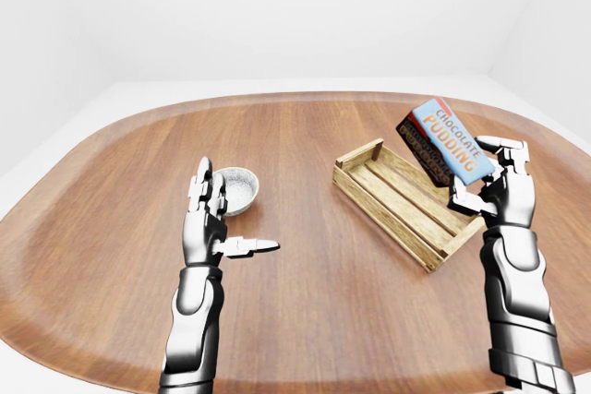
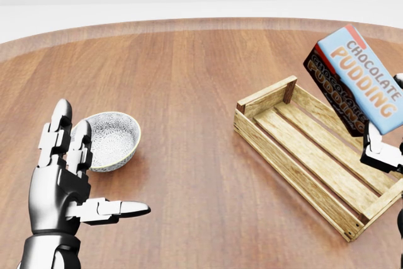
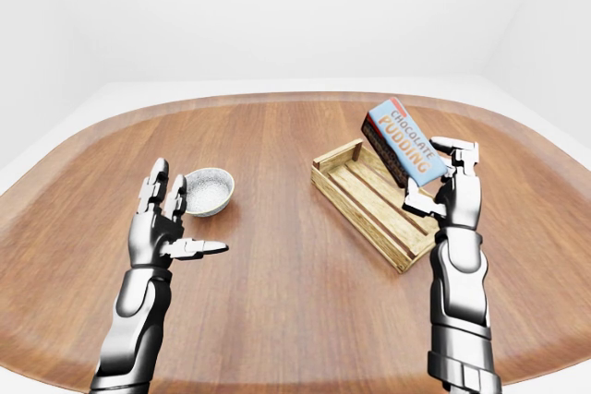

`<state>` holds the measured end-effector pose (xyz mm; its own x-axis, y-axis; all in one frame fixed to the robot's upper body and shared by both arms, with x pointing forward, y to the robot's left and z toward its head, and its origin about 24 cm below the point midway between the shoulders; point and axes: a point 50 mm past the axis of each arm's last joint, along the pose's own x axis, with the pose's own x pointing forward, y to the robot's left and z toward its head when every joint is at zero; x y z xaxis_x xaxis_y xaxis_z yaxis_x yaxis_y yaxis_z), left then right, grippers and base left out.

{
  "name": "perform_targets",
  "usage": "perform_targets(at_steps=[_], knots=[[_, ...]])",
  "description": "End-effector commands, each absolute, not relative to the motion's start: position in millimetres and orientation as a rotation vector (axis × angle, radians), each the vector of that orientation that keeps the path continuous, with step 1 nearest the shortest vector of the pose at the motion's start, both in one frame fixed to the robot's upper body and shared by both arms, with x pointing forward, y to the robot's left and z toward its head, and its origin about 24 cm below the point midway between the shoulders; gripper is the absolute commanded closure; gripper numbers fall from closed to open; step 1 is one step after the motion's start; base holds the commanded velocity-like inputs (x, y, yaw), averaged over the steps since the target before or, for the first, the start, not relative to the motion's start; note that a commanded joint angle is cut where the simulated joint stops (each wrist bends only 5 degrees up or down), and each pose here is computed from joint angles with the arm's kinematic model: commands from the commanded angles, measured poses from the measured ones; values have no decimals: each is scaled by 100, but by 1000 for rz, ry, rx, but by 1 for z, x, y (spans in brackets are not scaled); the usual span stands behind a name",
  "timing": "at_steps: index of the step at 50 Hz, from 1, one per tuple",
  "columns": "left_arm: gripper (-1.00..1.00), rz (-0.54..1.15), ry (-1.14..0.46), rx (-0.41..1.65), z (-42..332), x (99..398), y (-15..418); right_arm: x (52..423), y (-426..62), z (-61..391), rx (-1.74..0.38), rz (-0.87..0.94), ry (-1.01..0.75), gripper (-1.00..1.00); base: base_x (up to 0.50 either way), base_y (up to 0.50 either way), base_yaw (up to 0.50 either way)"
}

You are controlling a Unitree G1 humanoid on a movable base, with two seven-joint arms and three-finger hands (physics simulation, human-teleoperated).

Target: Pick up the chocolate pudding and put it in the tray.

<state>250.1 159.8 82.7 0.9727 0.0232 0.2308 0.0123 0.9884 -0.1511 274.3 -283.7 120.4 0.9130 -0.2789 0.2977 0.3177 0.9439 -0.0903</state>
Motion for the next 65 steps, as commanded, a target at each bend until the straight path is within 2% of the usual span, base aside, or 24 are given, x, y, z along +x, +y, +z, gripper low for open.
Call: perform_targets(at_steps=[1, 17, 51, 65], knots=[[-100, 7, -244, -158, 85, 250, 160, 275, -298, 118, -103, -354, -267, 100, 0, 0, 0], [-100, 6, -238, -158, 83, 250, 161, 288, -309, 84, -94, -381, -92, 100, 0, 0, 0], [-100, 6, -233, -158, 82, 250, 160, 315, -309, 85, -132, -373, -23, 100, 0, 0, 0], [-100, 4, -228, -157, 81, 250, 160, 329, -308, 65, -124, -386, 117, 100, 0, 0, 0]])
